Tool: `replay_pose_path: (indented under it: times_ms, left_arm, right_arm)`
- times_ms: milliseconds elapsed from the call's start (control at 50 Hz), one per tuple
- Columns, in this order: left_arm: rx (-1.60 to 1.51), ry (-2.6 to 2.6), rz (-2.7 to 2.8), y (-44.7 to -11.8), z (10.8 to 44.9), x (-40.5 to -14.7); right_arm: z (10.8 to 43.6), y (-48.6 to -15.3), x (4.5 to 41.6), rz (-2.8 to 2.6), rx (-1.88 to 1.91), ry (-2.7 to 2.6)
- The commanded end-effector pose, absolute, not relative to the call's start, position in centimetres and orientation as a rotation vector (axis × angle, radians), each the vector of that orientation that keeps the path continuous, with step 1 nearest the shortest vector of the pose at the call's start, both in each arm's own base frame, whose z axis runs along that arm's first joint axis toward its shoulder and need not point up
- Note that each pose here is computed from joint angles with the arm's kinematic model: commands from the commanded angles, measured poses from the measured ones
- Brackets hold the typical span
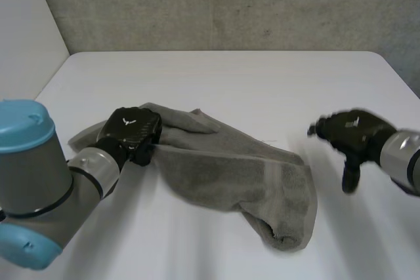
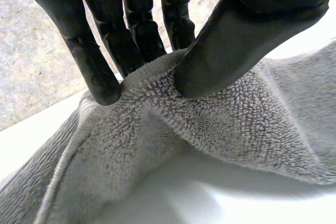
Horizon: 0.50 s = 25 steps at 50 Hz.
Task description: Fold the towel.
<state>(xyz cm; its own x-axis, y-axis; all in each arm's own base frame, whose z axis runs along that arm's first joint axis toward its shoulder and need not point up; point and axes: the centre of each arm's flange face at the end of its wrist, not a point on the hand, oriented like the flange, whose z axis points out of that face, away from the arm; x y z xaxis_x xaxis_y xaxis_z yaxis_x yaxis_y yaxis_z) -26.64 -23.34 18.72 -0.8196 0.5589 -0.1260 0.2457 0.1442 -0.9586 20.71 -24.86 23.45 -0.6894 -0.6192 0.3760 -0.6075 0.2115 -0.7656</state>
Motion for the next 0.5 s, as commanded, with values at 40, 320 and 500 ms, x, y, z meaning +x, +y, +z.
replay_pose_path:
  times_ms: [40,320,500]
  left_arm:
    - [-0.821,-2.146,1.708,-20.9,18.9,-26.6]
    - [-0.805,-2.068,1.797,-19.0,21.5,-25.7]
    - [-0.781,-2.01,1.869,-18.0,23.3,-25.0]
  right_arm:
    - [23.8,-25.9,23.4,-1.469,-0.873,2.352]
    - [15.9,-26.2,29.7,-1.233,-0.824,2.323]
    - [13.9,-27.3,30.4,-1.256,-0.827,2.357]
